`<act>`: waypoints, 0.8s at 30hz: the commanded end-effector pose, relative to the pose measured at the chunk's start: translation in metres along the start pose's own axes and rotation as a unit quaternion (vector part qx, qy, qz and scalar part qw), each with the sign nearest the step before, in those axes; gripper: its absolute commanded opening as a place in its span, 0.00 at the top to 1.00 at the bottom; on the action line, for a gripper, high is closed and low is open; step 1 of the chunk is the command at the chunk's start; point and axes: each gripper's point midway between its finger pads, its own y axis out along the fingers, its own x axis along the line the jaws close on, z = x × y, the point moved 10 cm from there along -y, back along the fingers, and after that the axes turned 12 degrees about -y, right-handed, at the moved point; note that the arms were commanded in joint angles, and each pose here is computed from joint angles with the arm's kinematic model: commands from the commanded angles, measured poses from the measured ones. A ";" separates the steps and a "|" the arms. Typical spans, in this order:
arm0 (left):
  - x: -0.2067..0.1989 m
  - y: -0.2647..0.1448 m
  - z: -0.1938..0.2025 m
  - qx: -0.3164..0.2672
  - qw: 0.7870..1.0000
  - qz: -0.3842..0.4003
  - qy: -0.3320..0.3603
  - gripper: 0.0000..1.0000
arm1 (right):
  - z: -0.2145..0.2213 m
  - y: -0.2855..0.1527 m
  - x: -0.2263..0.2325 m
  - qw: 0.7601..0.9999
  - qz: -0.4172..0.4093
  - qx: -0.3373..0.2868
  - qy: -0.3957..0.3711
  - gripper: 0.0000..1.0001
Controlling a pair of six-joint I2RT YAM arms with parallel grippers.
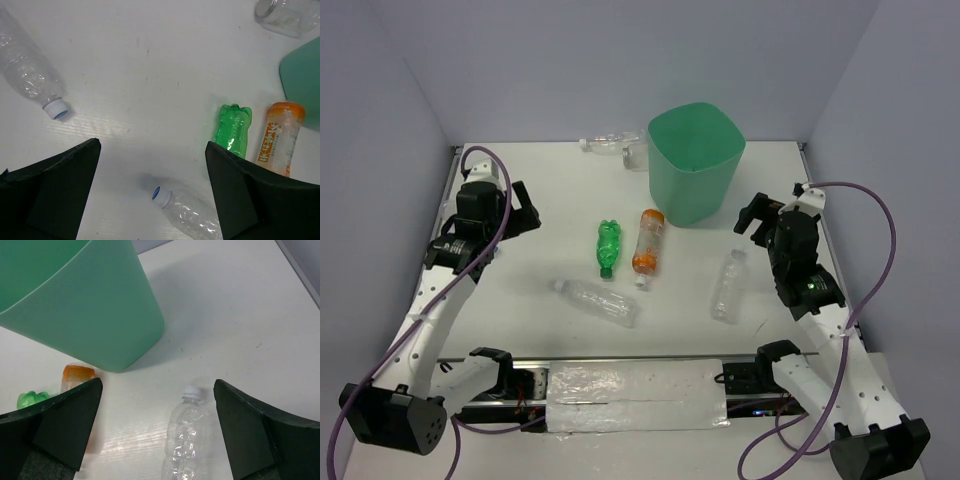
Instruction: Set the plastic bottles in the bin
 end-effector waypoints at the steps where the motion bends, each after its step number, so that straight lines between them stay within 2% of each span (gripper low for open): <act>1: -0.005 0.001 -0.006 -0.016 1.000 0.008 -0.014 0.01 | -0.003 0.002 -0.002 1.000 0.021 -0.003 0.007 0.00; 9: -0.005 0.007 -0.008 -0.020 0.999 -0.027 -0.034 0.01 | -0.001 0.007 -0.003 0.999 0.034 0.008 0.000 0.00; 14: 0.005 0.011 -0.016 -0.036 0.988 -0.129 -0.073 0.01 | 0.000 0.010 -0.010 0.994 0.106 0.017 0.022 0.00; 16: 0.019 0.018 -0.025 -0.031 0.975 -0.201 -0.095 0.01 | 0.002 0.010 -0.012 0.992 0.123 0.026 0.023 0.00; 18: 0.027 0.030 -0.031 -0.015 0.965 -0.234 -0.113 0.01 | 0.006 0.009 -0.012 0.994 0.106 0.032 0.011 0.00; 21: 0.055 0.042 -0.043 -0.006 0.942 -0.293 -0.160 0.01 | 0.011 0.006 -0.004 0.999 0.037 0.028 0.008 0.00; 24: 0.075 0.059 -0.054 0.008 0.930 -0.302 -0.207 0.01 | 0.013 0.003 0.006 0.999 -0.035 0.025 0.017 0.00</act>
